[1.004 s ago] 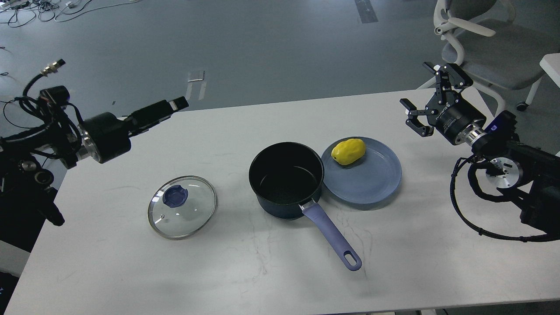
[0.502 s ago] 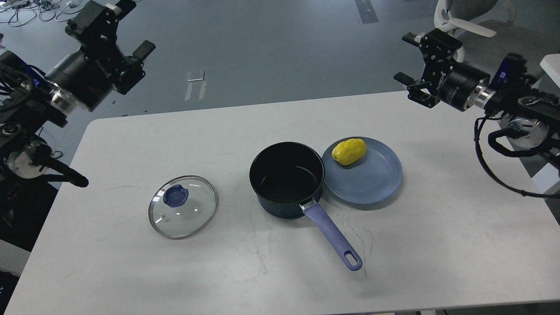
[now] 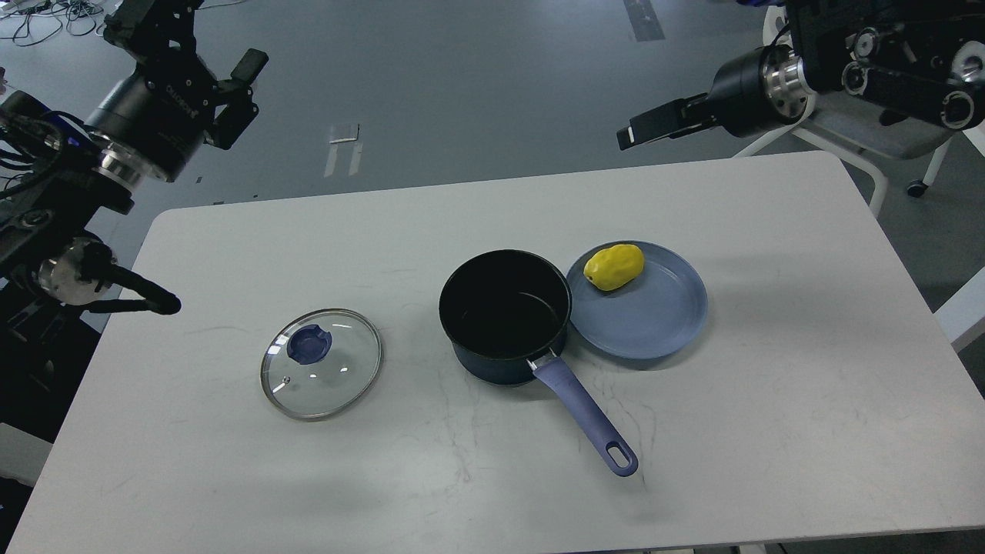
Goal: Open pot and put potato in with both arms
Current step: 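Move the right gripper down toward the yellow potato on the plate, then close the right gripper around the yellow potato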
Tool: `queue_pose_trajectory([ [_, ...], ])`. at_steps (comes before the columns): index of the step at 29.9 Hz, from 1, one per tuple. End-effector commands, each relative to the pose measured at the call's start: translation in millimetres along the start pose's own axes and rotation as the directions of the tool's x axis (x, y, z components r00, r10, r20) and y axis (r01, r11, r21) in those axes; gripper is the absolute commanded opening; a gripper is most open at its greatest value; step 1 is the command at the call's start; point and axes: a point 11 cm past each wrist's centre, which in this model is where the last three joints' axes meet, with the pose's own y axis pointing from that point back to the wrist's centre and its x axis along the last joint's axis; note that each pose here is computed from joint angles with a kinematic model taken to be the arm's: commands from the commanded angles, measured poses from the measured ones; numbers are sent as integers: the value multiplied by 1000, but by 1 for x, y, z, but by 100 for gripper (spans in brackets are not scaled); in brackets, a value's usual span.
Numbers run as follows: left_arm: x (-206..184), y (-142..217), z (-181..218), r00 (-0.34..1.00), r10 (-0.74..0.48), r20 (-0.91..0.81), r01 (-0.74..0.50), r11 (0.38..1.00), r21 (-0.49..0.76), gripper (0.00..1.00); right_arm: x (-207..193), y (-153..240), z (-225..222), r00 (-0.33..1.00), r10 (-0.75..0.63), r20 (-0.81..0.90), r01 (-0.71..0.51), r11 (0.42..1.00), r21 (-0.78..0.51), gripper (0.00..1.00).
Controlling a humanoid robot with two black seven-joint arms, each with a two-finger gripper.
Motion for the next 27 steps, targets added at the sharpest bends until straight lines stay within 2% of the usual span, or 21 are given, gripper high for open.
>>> queue_pose_trajectory([
  [1,-2,-1,1,1000,-8,-3,8,1000,-4,98,-16,-24,-5,981,-142,-131,130,987,-99,100],
  [3,-8,-2,3,1000,-24,-9,24,1000,-9,98,-20,-40,-9,956,-197,-215,166,974,-157,100],
  [8,-8,-2,3,1000,-26,-10,26,1000,-9,98,-22,-59,-21,923,-240,-302,186,963,-197,100],
  [16,-12,2,0,999,-37,-15,37,999,-2,98,-60,-91,-19,912,-292,-288,245,951,-187,100],
  [27,-14,4,-2,999,-40,-19,40,999,2,98,-81,-108,-18,931,-277,-238,247,957,-149,100],
])
